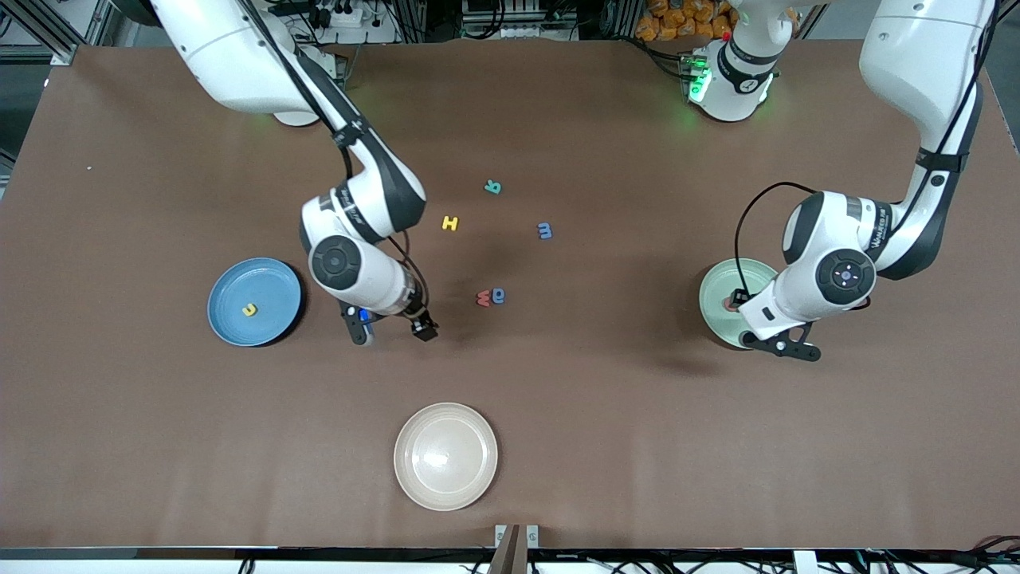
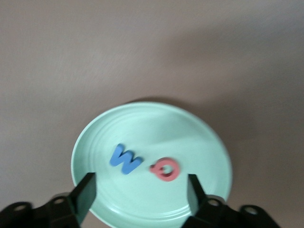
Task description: Sort upper and lower case letters into plates
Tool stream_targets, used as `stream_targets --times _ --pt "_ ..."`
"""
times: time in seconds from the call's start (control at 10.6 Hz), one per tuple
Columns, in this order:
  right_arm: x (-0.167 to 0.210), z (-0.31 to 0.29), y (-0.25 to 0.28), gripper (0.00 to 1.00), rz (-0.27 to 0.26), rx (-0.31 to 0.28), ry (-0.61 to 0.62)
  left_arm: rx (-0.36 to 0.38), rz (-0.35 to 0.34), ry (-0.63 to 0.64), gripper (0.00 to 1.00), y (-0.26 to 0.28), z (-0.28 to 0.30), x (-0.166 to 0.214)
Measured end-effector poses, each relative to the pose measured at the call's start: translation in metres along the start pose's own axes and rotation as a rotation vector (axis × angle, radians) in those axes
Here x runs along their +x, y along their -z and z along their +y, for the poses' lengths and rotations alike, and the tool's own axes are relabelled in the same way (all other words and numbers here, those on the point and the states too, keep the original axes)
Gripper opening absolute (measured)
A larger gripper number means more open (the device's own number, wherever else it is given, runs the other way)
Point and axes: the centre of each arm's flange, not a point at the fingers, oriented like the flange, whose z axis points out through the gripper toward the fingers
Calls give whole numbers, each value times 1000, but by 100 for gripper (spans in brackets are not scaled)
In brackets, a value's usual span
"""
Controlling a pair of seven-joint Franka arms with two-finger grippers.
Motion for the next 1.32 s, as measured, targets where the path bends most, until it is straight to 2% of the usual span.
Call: stream_targets --times 0.09,0.38,0.57,0.75,0.94,1.32 --pt "-11 -2 -8 100 -1 -5 -46 5 36 -9 100 19 24 6" --pt "-21 -4 -33 100 1 -24 -239 16 126 -46 100 72 79 15" --pt "-23 -9 -44 100 -6 -1 -324 44 132 -35 100 118 75 7" --pt "-34 -7 -58 100 -5 -8 -328 86 114 4 100 187 60 -11" --pt "-52 -5 -71 100 -7 -3 -315 75 115 30 100 238 58 -25" --pt "-63 -4 -82 100 -12 15 -313 56 113 44 100 284 60 -35"
